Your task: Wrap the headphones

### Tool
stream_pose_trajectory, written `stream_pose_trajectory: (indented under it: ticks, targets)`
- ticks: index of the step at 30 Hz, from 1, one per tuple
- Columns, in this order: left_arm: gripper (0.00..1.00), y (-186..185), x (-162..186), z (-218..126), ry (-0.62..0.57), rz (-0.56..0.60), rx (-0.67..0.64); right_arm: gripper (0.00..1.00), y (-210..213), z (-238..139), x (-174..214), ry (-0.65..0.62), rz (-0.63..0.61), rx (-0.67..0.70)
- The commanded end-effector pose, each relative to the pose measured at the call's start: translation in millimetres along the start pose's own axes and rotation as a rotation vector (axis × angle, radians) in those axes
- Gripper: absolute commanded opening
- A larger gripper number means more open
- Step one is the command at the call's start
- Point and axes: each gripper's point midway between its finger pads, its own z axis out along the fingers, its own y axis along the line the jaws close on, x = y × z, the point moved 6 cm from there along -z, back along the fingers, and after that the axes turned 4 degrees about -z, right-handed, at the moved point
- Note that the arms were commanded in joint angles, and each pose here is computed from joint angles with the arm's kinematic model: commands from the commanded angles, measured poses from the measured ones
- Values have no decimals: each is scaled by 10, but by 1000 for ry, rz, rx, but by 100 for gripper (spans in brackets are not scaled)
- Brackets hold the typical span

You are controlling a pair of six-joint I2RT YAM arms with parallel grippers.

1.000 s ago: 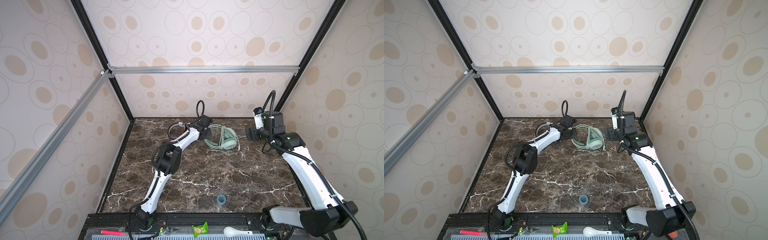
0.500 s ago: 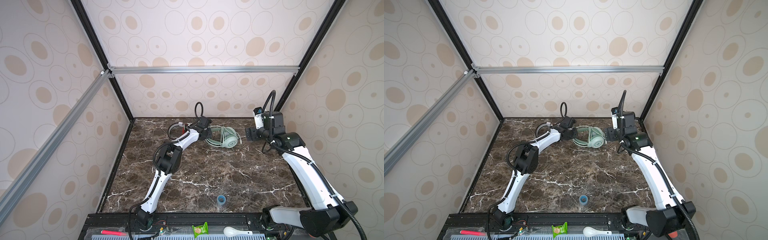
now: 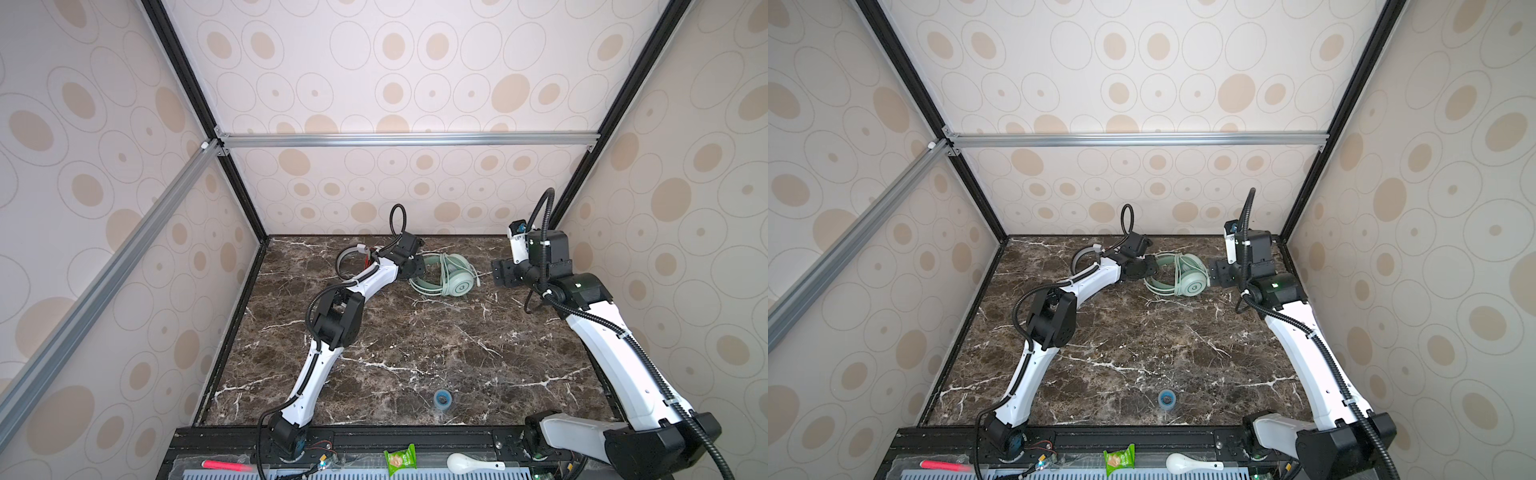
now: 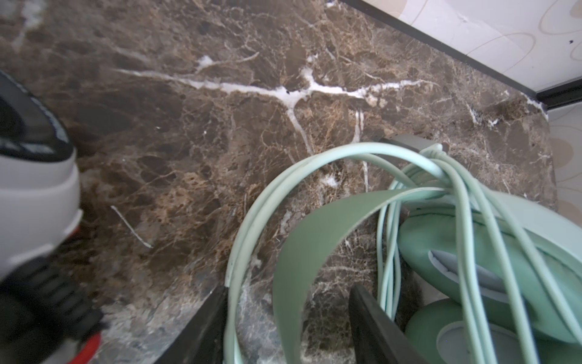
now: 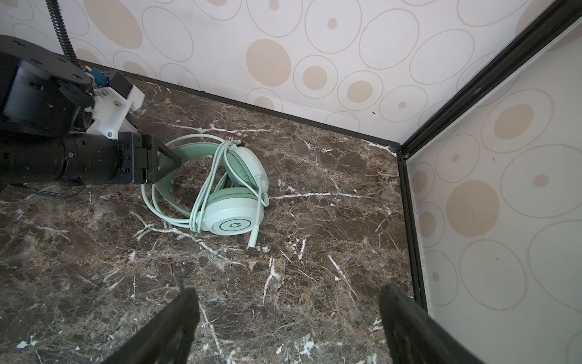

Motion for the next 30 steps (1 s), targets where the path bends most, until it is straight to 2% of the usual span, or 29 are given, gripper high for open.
stream_pose_trajectory:
  ticks: [1,4,6,9,11,12,16,20,25,28,30]
  targets:
    - [65,-322,-277,-455,-58,44,82,92,0,-57,51,-18,44,-8]
    - [70,-461,-344,-647,-63,35,130,100,3,-53,131,-17,76,0]
    - [74,-577,-388,-779,-71,17,179,100,11,-45,197,0,104,0]
    - [81,-784,-433,-1068,-90,55,222,100,-28,-45,276,-4,169,45]
    - [95,-849,-437,-1285,-97,90,244,100,-44,-45,336,-13,202,66]
    - [98,-854,-444,-1408,-105,109,244,100,-44,-41,366,-15,209,70]
    - [98,-794,-377,-1919,-135,224,256,100,-61,-40,512,-14,227,104]
    - [98,-462,-208,-2322,-197,327,224,100,-82,-24,643,-54,241,135]
    - [98,171,-50,-2750,-312,322,141,100,-72,183,841,-11,245,152]
    - [98,683,-55,-3009,-436,269,-45,100,-129,250,920,7,290,202]
    - [98,1090,-103,-3111,-492,179,-177,100,-154,282,967,-31,332,226]
